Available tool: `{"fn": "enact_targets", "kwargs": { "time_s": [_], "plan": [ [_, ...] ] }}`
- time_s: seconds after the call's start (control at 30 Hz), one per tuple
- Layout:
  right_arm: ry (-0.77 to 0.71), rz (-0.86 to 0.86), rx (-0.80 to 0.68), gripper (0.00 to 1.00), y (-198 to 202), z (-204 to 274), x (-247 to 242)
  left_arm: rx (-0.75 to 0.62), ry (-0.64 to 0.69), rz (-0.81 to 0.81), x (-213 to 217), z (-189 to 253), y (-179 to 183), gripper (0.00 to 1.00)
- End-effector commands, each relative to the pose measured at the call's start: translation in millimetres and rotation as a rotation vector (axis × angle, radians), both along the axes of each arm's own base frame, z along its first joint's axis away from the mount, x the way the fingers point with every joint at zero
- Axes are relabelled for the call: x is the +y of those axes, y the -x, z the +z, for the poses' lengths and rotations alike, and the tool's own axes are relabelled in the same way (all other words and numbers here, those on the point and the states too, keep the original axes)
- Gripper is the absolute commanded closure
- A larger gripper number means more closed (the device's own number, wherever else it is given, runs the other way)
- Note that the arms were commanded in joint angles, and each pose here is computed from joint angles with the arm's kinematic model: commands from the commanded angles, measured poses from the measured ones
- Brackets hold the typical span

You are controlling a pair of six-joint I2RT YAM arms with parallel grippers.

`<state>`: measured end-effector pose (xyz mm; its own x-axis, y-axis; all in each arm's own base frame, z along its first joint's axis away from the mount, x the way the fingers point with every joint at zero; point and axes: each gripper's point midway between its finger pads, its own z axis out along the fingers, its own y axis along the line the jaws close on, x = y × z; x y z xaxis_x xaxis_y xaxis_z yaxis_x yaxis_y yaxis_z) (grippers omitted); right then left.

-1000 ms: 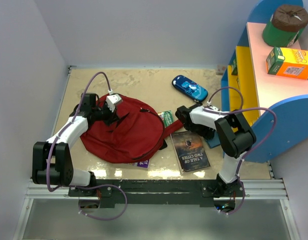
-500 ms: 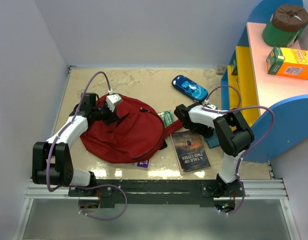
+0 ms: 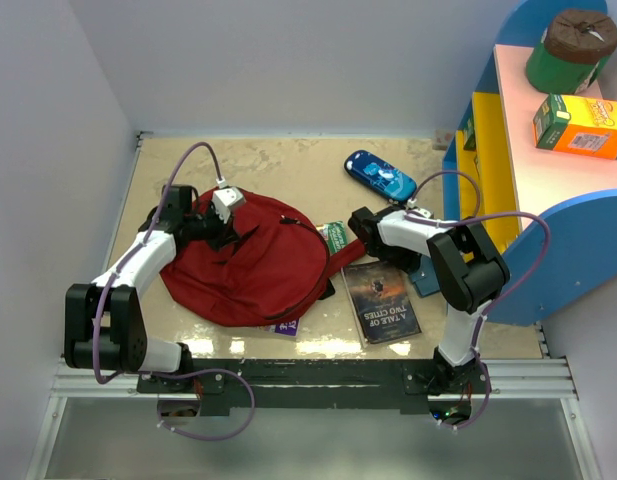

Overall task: Pack the student bag
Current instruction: Pick up the stationery from the center of the board.

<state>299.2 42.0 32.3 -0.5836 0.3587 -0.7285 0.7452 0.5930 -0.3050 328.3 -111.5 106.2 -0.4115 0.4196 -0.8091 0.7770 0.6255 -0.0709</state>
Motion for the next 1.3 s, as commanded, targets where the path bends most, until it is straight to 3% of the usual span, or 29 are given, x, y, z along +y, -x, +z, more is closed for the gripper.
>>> {"fn": "enact_targets", "kwargs": {
  "time_s": [0.0,0.17,0.43,0.53,0.6,0.93,1.1,1.27],
  "plan": [
    [-0.006,-0.003,-0.015,0.58,-5,2,0,-0.085,0.01,-0.018,0,29,-11,1.0],
    [-0.02,0.01,-0.004,0.69,-5,0,4,-0.104,-0.002,-0.014,2,35,-11,1.0],
    [-0.043,0.025,0.022,0.73,-5,-6,9,-0.126,-0.026,-0.008,7,38,-10,1.0],
    [-0.052,0.031,0.029,0.84,-6,-7,11,-0.133,-0.027,-0.006,8,40,-11,1.0],
    [-0.058,0.034,0.026,0.99,-7,-6,12,-0.136,-0.028,-0.004,8,42,-11,1.0],
    [-0.081,0.049,-0.07,1.0,-16,29,16,-0.133,-0.027,0.01,12,40,-12,1.0],
    [-0.115,0.135,-0.156,1.0,-29,56,44,-0.136,-0.025,0.022,15,40,-14,1.0],
    [-0.079,0.099,-0.125,1.0,-18,62,35,-0.137,-0.024,0.024,16,41,-14,1.0]
  ]
}}
